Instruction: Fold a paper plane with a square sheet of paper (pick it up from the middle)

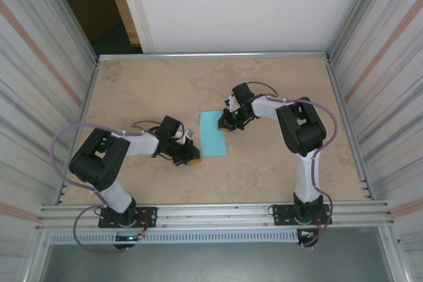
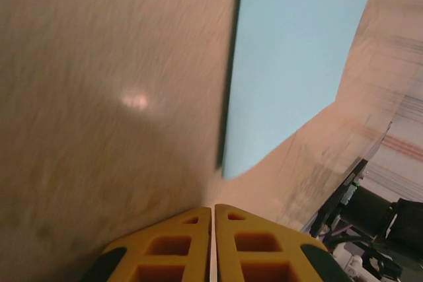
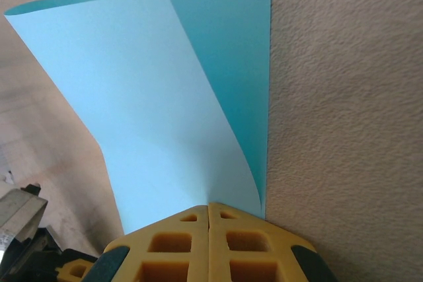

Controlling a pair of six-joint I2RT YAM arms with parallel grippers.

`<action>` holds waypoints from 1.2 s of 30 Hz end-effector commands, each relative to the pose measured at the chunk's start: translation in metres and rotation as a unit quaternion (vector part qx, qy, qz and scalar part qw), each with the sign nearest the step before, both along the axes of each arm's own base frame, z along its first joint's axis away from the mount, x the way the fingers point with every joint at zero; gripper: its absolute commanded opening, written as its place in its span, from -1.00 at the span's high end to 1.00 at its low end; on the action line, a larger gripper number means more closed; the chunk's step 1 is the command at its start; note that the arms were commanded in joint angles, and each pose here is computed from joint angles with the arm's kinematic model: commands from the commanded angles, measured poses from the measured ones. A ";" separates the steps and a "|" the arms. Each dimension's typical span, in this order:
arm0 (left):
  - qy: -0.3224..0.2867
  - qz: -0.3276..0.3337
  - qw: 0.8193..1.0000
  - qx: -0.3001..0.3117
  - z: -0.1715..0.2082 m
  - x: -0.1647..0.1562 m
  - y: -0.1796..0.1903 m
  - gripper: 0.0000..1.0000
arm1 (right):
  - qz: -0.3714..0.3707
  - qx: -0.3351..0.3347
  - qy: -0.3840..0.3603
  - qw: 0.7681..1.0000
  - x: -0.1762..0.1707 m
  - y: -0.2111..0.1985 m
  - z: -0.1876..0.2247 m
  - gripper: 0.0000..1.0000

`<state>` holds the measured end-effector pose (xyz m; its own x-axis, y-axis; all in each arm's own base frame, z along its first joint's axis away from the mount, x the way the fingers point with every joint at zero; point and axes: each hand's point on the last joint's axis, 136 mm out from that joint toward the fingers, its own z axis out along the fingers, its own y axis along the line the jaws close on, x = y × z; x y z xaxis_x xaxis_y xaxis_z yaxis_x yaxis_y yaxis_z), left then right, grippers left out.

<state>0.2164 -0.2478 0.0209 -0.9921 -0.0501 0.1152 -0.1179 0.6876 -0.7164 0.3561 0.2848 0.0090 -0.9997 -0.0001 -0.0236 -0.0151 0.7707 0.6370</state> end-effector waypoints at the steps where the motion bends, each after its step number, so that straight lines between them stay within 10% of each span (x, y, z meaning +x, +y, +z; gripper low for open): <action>1: -0.004 0.007 1.000 -0.015 0.028 0.011 0.001 0.78 | -0.027 -0.188 0.086 0.978 -0.047 -0.065 -0.091 1.00; 14: -0.091 0.011 0.996 -0.009 0.035 0.147 -0.035 0.79 | -0.024 -0.189 0.087 0.978 -0.047 -0.065 -0.093 1.00; 29: -0.051 0.058 0.997 0.022 -0.023 0.166 0.017 0.80 | -0.025 -0.207 0.095 0.973 -0.049 -0.075 -0.096 1.00; 36: -0.093 0.084 0.992 0.013 0.016 0.187 0.039 0.79 | -0.027 -0.214 0.095 0.972 -0.049 -0.079 -0.096 1.00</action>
